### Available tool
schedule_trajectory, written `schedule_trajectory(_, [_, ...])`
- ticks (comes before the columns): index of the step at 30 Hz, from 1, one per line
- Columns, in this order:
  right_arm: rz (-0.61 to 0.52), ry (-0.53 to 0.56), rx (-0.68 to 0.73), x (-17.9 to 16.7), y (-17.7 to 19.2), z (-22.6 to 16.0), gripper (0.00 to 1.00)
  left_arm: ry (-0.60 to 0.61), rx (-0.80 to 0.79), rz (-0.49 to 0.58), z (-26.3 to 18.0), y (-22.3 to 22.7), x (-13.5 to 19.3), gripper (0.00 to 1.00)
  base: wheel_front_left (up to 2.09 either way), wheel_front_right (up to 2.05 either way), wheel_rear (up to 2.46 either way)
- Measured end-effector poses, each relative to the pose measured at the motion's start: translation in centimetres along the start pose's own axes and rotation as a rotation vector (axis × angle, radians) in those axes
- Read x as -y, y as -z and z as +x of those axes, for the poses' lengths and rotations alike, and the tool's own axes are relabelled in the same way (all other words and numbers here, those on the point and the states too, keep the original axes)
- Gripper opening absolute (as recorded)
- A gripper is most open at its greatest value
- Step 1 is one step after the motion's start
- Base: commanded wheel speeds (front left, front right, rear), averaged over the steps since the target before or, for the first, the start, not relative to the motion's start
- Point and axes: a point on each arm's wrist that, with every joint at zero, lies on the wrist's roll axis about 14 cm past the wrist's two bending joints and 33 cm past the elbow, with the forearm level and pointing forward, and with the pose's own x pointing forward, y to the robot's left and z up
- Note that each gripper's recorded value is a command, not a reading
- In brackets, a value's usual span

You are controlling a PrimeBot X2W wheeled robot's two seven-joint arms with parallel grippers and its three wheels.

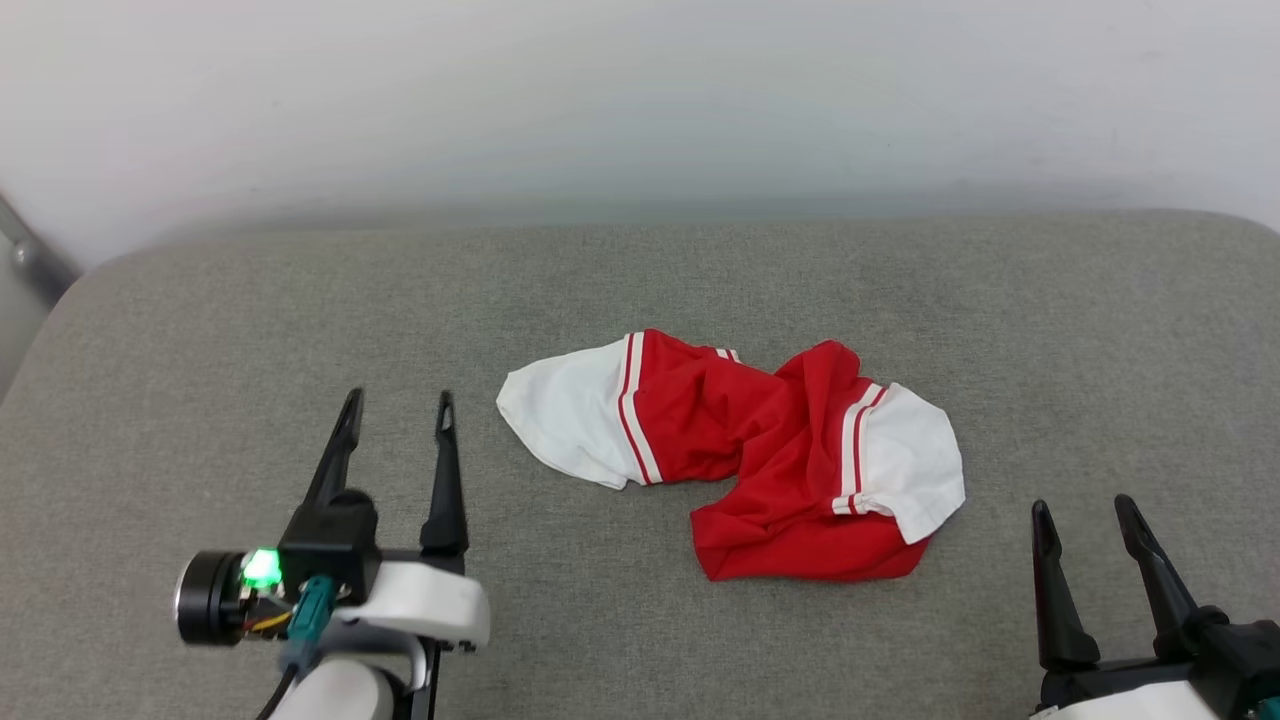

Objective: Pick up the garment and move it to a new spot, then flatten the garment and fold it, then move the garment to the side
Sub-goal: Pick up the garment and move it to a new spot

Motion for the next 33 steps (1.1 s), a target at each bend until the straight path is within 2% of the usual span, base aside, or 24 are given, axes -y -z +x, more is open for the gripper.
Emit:
schedule_trajectory(19, [0.028,-0.012,-0.020,-0.6,0.6,-1.2,1.00,-0.075,-0.074,-0.030,-5.6,2.9,-2.6,1.00,0.00,0.00,0.00])
schedule_trajectory(33, [0.052,-0.006,-0.031,-0.6,0.9,-2.0,1.00,-0.069,-0.108,-0.050,-7.0,4.0,-2.5,1.00,0.00,0.00,0.00])
